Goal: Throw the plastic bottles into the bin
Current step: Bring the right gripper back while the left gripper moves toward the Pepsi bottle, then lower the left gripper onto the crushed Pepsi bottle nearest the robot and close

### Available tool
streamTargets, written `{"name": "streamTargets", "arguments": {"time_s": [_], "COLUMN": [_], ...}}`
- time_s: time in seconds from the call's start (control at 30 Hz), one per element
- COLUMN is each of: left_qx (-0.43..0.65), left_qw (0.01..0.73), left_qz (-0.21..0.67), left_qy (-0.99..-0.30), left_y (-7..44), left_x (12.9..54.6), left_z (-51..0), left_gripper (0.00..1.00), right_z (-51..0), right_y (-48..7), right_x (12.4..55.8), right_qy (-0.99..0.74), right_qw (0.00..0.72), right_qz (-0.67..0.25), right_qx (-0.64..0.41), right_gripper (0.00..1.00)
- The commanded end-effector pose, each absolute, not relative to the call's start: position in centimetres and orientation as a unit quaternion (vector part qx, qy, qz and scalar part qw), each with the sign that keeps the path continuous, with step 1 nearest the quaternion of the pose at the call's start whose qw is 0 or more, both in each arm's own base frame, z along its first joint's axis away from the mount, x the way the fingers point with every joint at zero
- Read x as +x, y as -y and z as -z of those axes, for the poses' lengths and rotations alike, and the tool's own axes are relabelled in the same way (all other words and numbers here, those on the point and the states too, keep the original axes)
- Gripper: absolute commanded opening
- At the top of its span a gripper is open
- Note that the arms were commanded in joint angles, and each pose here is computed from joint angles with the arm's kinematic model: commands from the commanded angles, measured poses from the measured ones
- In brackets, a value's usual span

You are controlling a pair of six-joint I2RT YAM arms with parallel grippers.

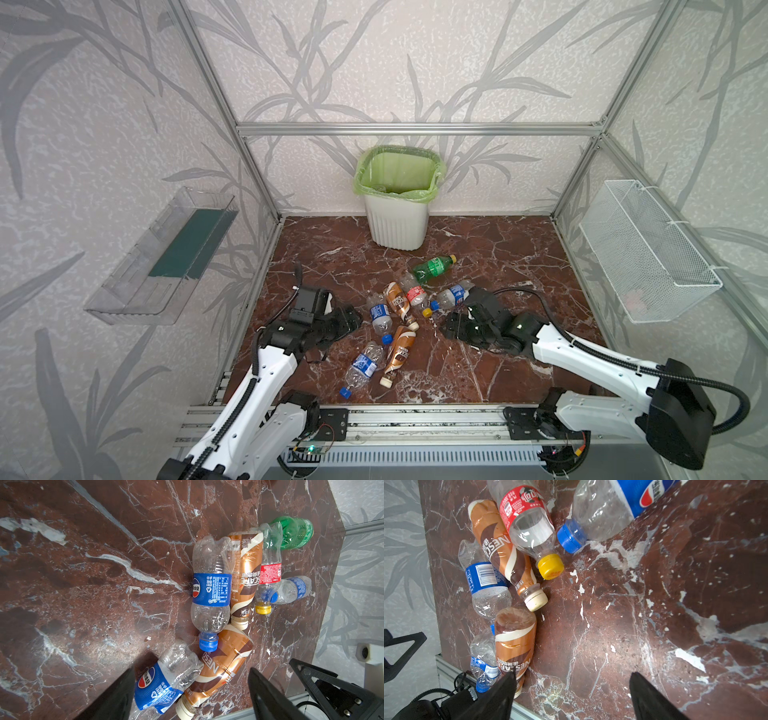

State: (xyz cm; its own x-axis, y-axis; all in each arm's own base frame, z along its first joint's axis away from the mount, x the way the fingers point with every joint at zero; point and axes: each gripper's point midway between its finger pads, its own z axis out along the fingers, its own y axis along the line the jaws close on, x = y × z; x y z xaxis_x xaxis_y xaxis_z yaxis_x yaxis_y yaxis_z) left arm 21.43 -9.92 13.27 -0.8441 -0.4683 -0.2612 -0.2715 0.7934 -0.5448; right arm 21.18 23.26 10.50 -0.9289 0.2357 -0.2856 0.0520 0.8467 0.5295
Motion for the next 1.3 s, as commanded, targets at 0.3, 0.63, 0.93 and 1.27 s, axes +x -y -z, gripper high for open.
{"name": "streamTargets", "arguments": {"time_s": [0.3,0.63,0.93,1.27], "left_qx": [-0.174,-0.127,-0.08,-0.063], "left_qw": [0.17,0.138,0.127,0.109], "left_qz": [0.237,0.132,0.06,0.027], "left_qy": [-0.941,-0.973,-0.987,-0.992], "left_y": [11.3,12.0,12.3,12.3], "left_x": [19.3,17.4,16.1,15.0], "left_z": [-11.2,-8.9,-7.9,-6.7], "left_gripper": [0.87,0.91,0.94,0.94], "right_z": [-10.4,-10.1,-9.8,-9.8], "right_y": [-23.3,-23.4,-23.1,-23.1], "right_x": [21.0,21.3,21.3,21.4], "right_qy": [-0.942,-0.943,-0.945,-0.945], "right_qw": [0.176,0.178,0.181,0.182], "right_qz": [-0.272,-0.267,-0.26,-0.259], "right_qx": [0.086,0.086,0.085,0.085], "right_gripper": [0.85,0.85,0.85,0.85]}}
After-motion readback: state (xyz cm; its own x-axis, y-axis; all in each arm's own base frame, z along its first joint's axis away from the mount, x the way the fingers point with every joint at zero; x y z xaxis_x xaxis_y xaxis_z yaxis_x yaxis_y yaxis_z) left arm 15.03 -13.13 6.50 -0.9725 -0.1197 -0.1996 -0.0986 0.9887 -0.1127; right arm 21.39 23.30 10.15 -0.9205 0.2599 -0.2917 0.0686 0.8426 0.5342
